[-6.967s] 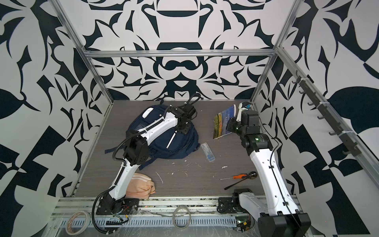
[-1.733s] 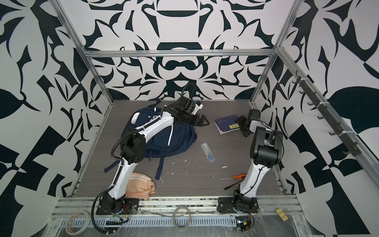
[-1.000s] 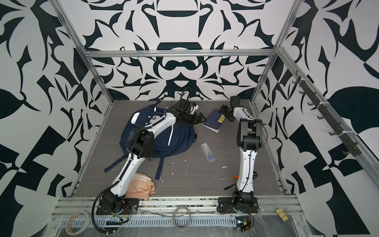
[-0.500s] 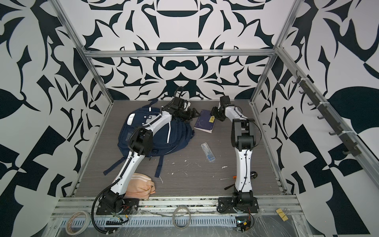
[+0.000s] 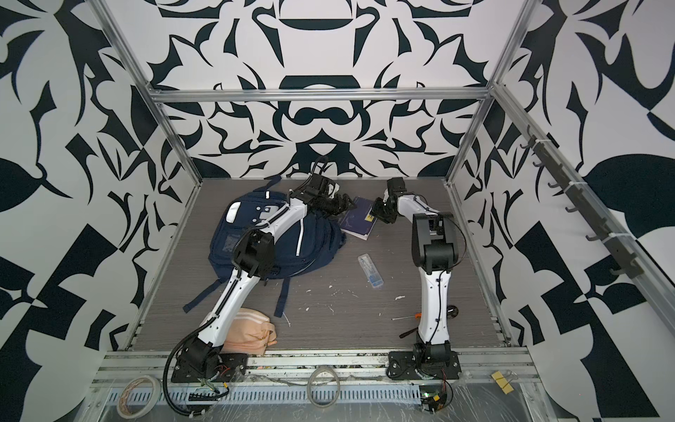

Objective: Pack the student bag

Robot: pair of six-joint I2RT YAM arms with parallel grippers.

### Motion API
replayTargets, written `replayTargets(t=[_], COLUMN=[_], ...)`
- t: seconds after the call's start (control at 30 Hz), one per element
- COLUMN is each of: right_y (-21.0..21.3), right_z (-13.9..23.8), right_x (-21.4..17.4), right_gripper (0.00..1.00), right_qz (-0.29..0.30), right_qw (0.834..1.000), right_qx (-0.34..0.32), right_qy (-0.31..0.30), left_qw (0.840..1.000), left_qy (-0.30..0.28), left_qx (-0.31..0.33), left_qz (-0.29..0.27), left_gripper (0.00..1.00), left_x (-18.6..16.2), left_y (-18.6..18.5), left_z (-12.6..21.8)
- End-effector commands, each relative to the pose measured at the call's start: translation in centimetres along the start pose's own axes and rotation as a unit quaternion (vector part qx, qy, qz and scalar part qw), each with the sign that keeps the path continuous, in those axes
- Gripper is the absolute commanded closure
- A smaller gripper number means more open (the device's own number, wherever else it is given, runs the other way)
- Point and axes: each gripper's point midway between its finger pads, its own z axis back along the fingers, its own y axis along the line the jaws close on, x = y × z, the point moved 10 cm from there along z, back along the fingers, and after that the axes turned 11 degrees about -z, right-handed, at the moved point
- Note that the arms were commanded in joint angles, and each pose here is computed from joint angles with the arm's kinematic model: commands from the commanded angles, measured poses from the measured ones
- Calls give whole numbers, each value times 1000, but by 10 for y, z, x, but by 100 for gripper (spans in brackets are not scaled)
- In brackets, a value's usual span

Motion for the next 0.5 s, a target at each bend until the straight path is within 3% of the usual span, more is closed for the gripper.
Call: replayTargets(t=[0.0, 0.13, 0.47], right_y=[-11, -16, -25], right_z=[-11, -11, -13], right_x=[-31, -38, -54], right_gripper=[70, 77, 81], right_qz=[-15, -15, -30], right_qw=[997, 997, 996], right_qx=[-29, -34, -34], right_qy=[64, 70, 74], left_qw=[991, 989, 986], left_qy=[94, 98, 77], left_qx=[16, -34, -124], left_qz=[98, 107, 76], left_gripper=[16, 21, 28], left_x=[-50, -47, -24], left_y=[35, 14, -41], left_z=[-33, -35, -20])
